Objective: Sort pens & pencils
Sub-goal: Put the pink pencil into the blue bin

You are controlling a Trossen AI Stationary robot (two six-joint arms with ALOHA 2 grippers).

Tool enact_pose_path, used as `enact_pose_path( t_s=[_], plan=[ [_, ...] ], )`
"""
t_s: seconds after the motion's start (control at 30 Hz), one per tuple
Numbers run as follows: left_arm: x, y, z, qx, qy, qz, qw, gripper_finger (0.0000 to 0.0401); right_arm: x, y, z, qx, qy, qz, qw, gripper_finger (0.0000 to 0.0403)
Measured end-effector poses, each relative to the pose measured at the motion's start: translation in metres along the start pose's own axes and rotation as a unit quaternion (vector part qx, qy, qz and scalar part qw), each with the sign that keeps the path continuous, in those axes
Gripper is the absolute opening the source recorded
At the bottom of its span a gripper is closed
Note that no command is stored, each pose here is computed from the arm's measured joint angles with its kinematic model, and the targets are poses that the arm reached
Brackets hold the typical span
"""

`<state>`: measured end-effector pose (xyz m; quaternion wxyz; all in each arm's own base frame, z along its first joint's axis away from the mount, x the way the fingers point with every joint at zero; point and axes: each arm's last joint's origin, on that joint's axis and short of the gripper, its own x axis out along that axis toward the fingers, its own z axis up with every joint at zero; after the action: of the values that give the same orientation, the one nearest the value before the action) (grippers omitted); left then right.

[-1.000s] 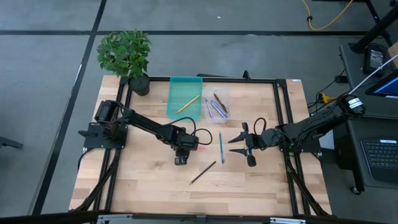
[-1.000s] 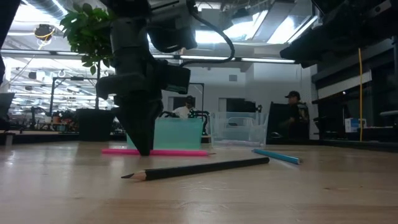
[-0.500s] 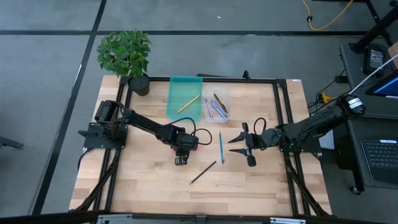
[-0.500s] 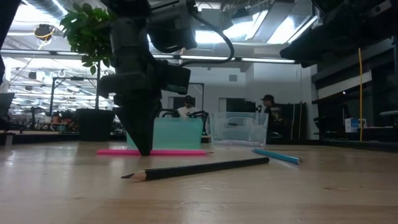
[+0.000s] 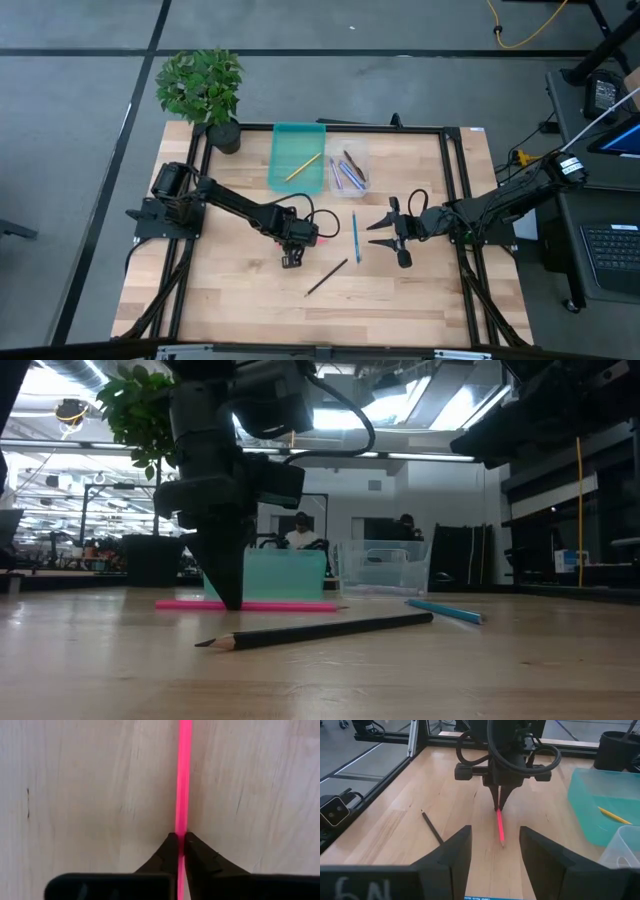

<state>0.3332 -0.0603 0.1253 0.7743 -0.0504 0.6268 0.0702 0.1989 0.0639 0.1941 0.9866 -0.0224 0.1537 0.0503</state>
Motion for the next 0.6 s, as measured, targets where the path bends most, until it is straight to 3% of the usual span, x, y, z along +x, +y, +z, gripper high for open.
enact_pose_path(
  t_s=[0.6],
  plan=[
    [-0.011,-0.004,-0.001,0.025,-0.024,0.002,0.999,0.0003,0.000,0.000,-0.001,0.002,0.004,0.001,1.000,0.0167]
  ],
)
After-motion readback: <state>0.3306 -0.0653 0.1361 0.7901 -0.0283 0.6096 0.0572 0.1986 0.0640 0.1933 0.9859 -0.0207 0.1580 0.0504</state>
